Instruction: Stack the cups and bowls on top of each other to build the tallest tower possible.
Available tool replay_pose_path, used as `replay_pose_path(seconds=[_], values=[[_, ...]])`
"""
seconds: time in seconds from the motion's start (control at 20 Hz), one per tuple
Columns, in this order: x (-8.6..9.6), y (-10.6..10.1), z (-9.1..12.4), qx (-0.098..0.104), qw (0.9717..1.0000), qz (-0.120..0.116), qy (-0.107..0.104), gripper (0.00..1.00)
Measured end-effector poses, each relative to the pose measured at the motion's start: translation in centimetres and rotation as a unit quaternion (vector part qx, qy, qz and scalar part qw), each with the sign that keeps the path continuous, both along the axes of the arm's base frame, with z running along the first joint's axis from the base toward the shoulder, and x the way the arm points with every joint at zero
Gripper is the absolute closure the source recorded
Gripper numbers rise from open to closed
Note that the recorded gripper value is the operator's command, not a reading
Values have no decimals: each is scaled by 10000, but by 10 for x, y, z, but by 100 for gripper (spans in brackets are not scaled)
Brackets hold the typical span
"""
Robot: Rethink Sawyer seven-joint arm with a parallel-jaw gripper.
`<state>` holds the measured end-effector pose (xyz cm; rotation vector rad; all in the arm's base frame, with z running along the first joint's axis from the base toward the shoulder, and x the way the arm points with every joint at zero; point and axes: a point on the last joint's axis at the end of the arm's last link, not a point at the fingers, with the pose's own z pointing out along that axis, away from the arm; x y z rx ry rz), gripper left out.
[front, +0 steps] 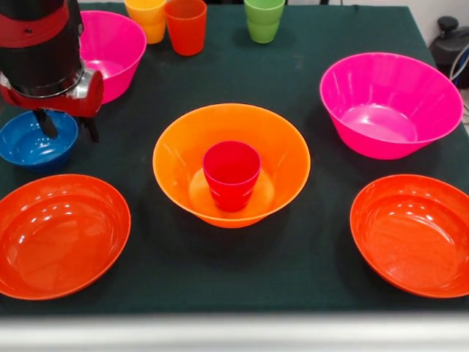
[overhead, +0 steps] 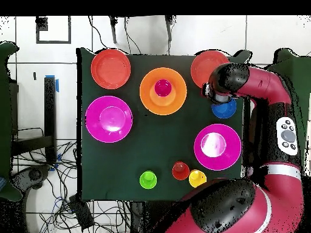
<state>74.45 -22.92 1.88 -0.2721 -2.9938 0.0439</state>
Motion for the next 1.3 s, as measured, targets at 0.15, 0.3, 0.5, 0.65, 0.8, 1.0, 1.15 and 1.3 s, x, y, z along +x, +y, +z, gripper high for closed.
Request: replay_pose_path(seconds=[0.15,0.3,0.5,0.65,0.8,1.0,1.15,1.3], values=[[-1,-2,1,-25,10000,-4,27,0],[-1,-6,4,-75,10000,-27,33,0],[-3,-15,6,-165,9998,-60,53,0],[-6,-22,9,-232,9997,-85,67,0],[-8,-28,11,-279,9995,-112,81,0],[-12,-35,11,-312,9993,-151,107,0],[-14,-39,11,-324,9993,-172,118,0],[-15,-41,11,-336,9992,-182,127,0]])
